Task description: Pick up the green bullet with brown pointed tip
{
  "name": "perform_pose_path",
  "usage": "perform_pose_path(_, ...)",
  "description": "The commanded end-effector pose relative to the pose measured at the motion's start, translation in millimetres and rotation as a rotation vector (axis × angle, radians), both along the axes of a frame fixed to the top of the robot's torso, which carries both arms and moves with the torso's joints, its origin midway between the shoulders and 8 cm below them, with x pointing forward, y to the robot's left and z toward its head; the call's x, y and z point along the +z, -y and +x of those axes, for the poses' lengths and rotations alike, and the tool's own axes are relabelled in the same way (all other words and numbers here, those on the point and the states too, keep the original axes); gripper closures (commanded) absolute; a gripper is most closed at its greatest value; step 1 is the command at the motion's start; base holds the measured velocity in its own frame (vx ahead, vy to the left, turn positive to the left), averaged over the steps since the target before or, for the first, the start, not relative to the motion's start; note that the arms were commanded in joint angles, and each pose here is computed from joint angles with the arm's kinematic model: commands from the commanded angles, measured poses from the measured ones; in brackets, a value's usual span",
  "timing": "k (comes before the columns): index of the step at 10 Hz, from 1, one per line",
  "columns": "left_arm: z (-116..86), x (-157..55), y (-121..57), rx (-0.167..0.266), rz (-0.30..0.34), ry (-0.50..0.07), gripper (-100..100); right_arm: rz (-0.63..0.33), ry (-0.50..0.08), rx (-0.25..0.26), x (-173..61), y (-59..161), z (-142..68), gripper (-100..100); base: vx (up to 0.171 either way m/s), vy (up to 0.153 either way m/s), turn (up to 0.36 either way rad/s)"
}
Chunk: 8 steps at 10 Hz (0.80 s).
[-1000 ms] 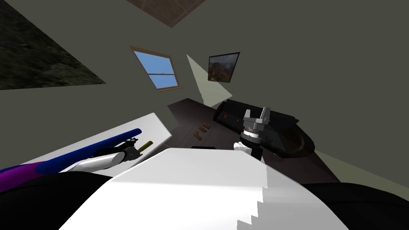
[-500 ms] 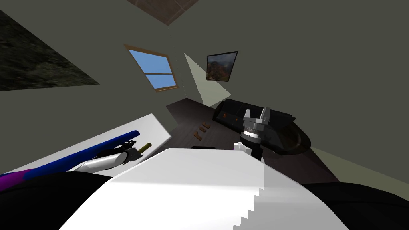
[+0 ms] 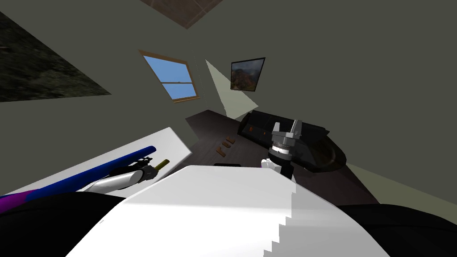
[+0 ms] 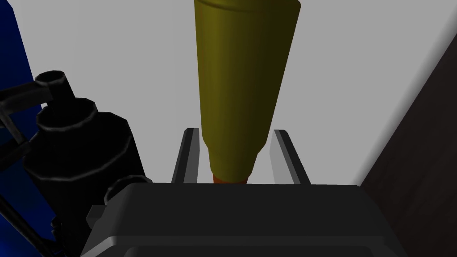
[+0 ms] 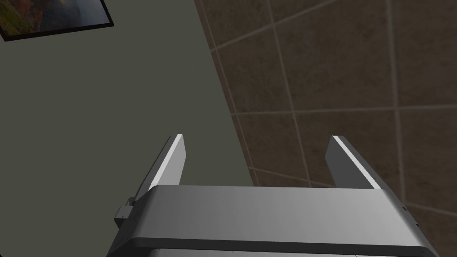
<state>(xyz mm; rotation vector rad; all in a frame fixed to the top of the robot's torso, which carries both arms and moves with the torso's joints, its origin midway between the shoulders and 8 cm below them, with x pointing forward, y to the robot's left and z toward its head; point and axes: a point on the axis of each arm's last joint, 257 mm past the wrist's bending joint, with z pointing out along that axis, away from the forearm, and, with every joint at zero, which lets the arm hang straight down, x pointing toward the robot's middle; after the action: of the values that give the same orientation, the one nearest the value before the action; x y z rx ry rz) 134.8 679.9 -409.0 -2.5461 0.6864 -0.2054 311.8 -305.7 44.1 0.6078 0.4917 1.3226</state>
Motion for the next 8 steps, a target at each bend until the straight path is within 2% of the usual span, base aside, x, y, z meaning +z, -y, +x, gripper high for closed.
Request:
perform_pose_path(1,0,0,0.0,0.0,0.0,0.0,100,0.0,0.0,0.0,0,0,0,0,0.0,0.0,0.0)
perform_pose_path(2,0,0,0.1,0.0,0.0,0.0,100,0.0,0.0,0.0,0,0,0,0,0.0,0.0,0.0)
perform_pose_path(3,0,0,0.2,0.0,-0.001,-0.001,0,0.0,0.0,0.0,0,0,0,0,0.0,0.0,0.0)
perform_pose_path(4,1,9,0.9,-0.01,0.001,0.0,100,0.0,0.0,0.0,0,0,0,0,0.012,-0.022,0.088)
perform_pose_path(7,4,20,2.8,-0.024,0.001,0.0,100,0.0,0.0,0.0,0,0,0,0,0.007,-0.033,0.065)
perform_pose_path(8,3,16,3.2,-0.02,0.001,0.0,100,0.0,0.0,0.0,0,0,0,0,0.003,-0.013,0.012)
